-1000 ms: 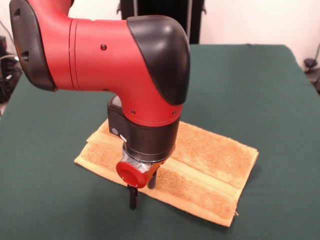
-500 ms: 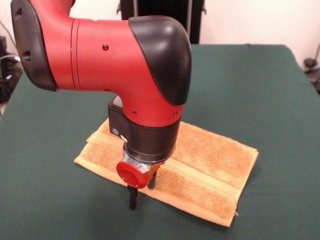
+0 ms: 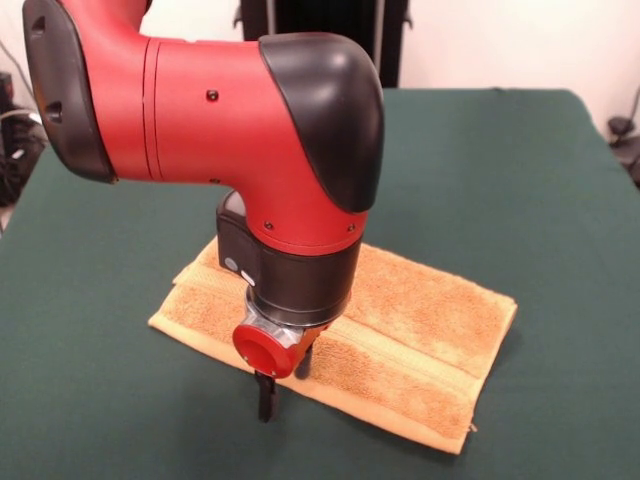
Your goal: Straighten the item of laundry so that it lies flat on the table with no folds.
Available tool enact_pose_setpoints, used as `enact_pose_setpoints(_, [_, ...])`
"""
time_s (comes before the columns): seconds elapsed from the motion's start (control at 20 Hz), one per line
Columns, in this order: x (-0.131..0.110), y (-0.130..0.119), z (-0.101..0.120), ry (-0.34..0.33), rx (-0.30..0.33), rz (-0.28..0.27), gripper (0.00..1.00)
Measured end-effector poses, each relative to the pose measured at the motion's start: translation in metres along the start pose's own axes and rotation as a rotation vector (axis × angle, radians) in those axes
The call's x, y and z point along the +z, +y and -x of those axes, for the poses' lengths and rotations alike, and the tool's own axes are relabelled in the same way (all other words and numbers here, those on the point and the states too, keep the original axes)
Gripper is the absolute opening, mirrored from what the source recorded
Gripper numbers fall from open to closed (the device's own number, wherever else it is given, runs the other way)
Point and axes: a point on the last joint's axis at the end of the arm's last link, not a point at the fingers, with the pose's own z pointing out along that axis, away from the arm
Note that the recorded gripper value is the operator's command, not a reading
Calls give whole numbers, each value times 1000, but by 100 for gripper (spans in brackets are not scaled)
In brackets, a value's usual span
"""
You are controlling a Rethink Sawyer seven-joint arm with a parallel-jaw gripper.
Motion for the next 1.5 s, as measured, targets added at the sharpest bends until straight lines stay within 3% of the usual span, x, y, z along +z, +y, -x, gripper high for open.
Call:
enact_pose_setpoints(1.15, [1, -1, -1, -6, 8, 1, 100])
enact_pose_setpoints(1.5, [2, -6, -3, -13, 50, 38, 100])
